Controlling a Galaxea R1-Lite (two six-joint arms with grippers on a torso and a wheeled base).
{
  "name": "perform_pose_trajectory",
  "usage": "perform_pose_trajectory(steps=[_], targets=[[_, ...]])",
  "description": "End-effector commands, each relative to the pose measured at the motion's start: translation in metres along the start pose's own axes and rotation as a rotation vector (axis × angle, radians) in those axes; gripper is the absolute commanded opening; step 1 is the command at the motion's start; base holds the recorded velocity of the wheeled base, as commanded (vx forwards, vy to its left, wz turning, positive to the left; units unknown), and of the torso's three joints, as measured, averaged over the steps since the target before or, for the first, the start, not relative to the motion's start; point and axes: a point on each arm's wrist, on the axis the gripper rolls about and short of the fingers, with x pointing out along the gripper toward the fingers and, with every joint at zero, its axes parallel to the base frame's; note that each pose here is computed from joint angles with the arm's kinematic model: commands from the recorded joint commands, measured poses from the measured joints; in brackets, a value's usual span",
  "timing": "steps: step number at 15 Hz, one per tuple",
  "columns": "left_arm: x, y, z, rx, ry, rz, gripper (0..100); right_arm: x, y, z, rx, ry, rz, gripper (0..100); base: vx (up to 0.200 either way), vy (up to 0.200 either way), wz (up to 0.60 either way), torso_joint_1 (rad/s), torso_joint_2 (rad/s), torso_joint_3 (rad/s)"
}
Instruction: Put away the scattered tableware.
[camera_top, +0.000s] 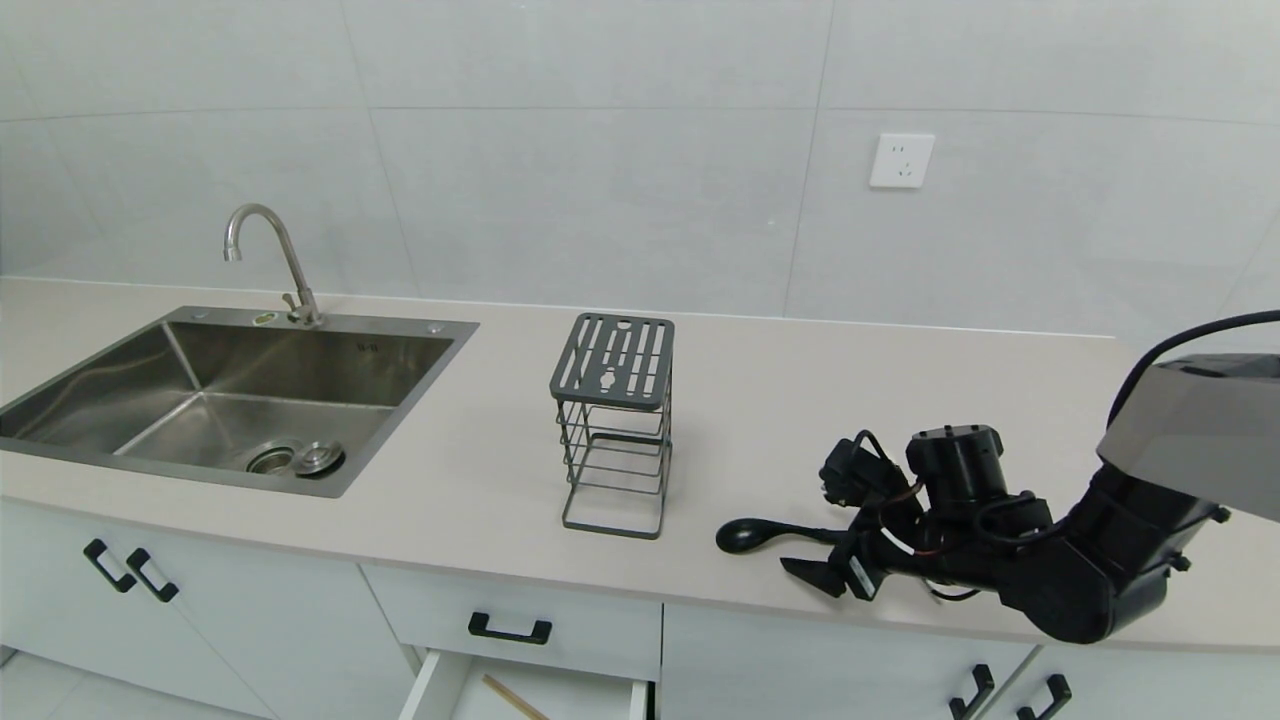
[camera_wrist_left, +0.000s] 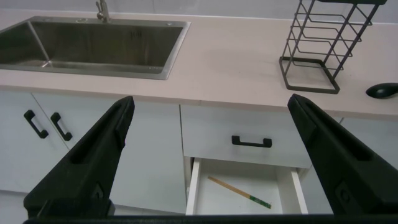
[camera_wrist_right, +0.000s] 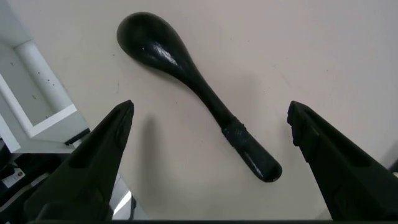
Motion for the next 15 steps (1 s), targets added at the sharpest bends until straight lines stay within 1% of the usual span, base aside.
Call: perform_pose_trajectory(steps=[1, 4, 7, 9, 12, 13, 15], targets=[[0.000, 0.000, 0.000, 0.000, -0.001, 0.000, 100, 0.006, 0.000, -0.004, 0.004, 0.012, 0.006, 100, 0.000, 0.000, 0.00, 0.000, 0.00, 0.000], [0.000, 0.000, 0.000, 0.000, -0.001, 0.000, 100, 0.018, -0.005, -0.003, 0.000, -0.007, 0.020, 100, 0.000, 0.000, 0.00, 0.000, 0.00, 0.000], [0.000, 0.000, 0.000, 0.000, -0.001, 0.000, 100, 0.024, -0.005, -0.006, 0.004, 0.004, 0.027, 100, 0.000, 0.000, 0.00, 0.000, 0.00, 0.000], [0.000, 0.000, 0.000, 0.000, -0.001, 0.000, 100, 0.035, -0.009, -0.004, 0.002, -0.023, 0.054, 100, 0.000, 0.000, 0.00, 0.000, 0.00, 0.000], [0.000, 0.000, 0.000, 0.000, -0.001, 0.000, 100, 0.040, -0.009, -0.007, 0.003, -0.017, 0.062, 100, 0.000, 0.000, 0.00, 0.000, 0.00, 0.000], [0.000, 0.000, 0.000, 0.000, -0.001, 0.000, 100, 0.040, -0.009, -0.009, 0.005, -0.011, 0.064, 0, 0.000, 0.000, 0.00, 0.000, 0.00, 0.000], [0.000, 0.000, 0.000, 0.000, -0.001, 0.000, 100, 0.041, -0.008, -0.011, 0.008, -0.004, 0.068, 0, 0.000, 0.000, 0.00, 0.000, 0.00, 0.000]])
